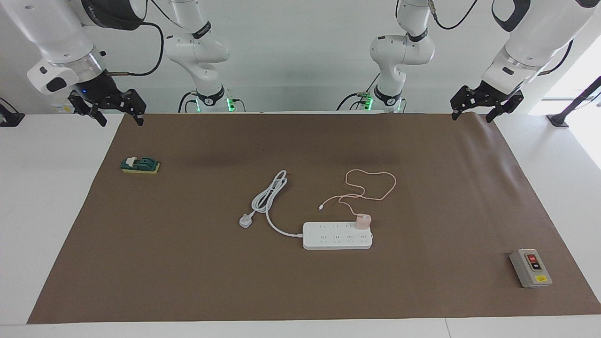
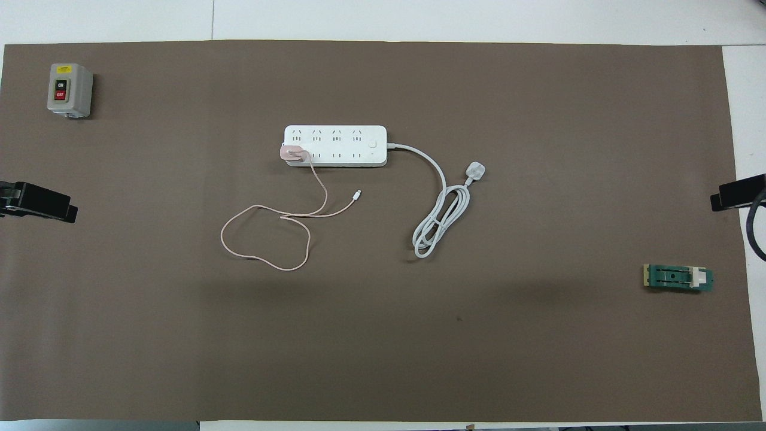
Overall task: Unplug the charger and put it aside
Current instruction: 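Move the left gripper toward the pink charger while the right gripper approaches the strip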
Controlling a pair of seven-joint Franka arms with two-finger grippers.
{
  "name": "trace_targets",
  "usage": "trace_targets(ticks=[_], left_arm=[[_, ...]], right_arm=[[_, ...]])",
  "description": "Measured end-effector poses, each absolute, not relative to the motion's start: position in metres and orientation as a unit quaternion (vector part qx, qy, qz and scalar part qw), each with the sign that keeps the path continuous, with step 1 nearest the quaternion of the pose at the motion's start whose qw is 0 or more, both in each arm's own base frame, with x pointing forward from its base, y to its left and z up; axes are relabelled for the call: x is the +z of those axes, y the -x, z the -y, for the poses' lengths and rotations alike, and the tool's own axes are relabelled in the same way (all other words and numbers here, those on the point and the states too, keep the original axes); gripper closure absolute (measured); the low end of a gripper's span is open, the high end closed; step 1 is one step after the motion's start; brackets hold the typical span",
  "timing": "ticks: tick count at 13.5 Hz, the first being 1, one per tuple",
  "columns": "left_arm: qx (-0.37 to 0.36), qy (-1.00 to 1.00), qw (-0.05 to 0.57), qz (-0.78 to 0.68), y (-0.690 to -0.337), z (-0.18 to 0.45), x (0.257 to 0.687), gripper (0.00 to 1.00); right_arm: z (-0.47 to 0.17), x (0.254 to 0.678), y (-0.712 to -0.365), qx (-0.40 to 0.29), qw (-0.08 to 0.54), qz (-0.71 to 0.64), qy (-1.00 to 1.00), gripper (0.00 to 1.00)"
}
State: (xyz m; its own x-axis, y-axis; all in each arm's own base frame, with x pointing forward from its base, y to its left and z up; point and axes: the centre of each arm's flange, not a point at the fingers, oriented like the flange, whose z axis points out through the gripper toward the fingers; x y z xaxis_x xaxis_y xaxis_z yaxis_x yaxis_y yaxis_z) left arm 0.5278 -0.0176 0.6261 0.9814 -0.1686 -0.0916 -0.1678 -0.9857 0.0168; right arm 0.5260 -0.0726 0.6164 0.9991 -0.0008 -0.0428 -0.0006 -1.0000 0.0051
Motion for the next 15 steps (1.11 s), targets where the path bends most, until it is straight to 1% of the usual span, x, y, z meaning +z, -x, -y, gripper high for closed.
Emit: trace_targets(ticks=[6,8,12,14,15], left_arm=[[-0.049,-0.995,0.005,0.083,-0.527,0.018,0.626,0.00],[-0.049,-0.997,0.003,0.060,-0.527,0.021,0.626,0.00],[-0.020,-0.988,-0.004,-0.153,-0.536,0.061,0.623,0.00],[-0.014,-0.961,-0.008,-0.277,-0.549,0.099,0.600,0.00],[-0.010,-0.944,-0.007,-0.331,-0.557,0.118,0.586,0.00]], right_arm=[[0.072,0.616,-0.526,-0.021,0.003,0.000,-1.000,0.00],[0.072,0.618,-0.525,-0.020,0.003,0.000,-1.000,0.00],[0.070,0.621,-0.522,-0.017,-0.005,0.011,-1.000,0.00],[0.056,0.604,-0.523,-0.036,-0.020,0.063,-0.997,0.00],[0.045,0.591,-0.524,-0.051,-0.044,0.101,-0.993,0.00]])
